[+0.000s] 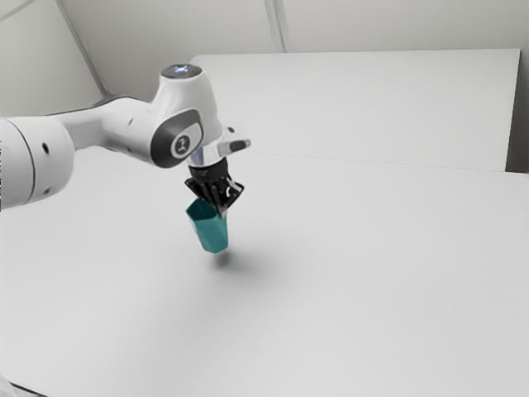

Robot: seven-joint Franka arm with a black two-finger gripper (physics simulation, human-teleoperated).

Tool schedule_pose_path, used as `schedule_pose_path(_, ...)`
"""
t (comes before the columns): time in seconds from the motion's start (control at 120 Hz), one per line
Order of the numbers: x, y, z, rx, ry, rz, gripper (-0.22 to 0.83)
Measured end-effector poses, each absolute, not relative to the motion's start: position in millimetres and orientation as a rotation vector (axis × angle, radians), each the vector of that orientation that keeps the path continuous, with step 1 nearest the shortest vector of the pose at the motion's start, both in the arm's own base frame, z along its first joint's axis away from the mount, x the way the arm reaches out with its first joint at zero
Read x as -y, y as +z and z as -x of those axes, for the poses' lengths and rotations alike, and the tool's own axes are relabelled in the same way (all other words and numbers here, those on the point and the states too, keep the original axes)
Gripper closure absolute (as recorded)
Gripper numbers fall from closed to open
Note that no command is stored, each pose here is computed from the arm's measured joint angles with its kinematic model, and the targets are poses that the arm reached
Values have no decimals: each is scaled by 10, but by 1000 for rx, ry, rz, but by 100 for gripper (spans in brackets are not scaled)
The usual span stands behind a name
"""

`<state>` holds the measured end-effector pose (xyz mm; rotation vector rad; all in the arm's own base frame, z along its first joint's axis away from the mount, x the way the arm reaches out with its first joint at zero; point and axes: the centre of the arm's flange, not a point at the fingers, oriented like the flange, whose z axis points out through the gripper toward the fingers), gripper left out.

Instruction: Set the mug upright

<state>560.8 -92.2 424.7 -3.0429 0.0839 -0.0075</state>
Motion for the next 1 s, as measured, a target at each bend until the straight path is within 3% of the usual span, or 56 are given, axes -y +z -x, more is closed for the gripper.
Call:
schedule_pose_path(0.433, 808, 3963, -5466, 33, 114, 3023, 79)
schedule_pose_path(1.0, 860, 3752, -5509, 117, 92, 3019, 79)
